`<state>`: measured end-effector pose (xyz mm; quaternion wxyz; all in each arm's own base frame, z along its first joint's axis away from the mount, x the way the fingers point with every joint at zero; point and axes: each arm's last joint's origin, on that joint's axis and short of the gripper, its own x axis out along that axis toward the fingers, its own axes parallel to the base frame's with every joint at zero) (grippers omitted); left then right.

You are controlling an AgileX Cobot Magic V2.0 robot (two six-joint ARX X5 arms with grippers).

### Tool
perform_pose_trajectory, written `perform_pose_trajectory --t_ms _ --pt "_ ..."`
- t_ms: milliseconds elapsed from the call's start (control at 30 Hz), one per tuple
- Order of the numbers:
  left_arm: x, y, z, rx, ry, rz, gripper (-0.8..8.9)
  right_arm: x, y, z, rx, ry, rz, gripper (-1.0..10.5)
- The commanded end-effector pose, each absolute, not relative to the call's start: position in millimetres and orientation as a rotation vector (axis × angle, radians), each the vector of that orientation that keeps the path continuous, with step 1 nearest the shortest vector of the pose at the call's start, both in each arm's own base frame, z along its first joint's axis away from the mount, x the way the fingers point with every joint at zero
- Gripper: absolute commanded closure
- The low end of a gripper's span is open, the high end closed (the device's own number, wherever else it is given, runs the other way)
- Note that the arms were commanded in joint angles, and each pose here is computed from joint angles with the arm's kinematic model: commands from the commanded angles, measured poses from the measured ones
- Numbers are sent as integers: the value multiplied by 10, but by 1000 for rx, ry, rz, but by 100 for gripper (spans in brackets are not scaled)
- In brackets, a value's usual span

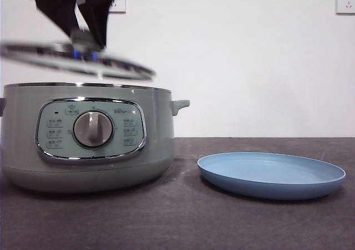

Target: Take the potato out from the steamer,put the potato on the plate,close the lid

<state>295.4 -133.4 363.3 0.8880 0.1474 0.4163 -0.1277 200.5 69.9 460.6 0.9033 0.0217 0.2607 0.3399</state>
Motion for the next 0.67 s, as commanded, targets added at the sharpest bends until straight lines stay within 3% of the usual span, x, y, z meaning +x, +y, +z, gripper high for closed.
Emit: perform_pose_trajectory --t_ms 33,367,567,667 --pt "2893 -1273 4060 345 726 -215 821 2055 749 4591 51 548 718 321" --pt "2500 -972 4862 472 612 178 821 2428 1270 4328 41 630 838 322" --pt "2279 -824 5040 523 635 272 821 2721 1859 4068 -19 733 894 358" --pt "2171 -731 5114 499 610 293 821 2881 2279 3959 -130 771 902 351"
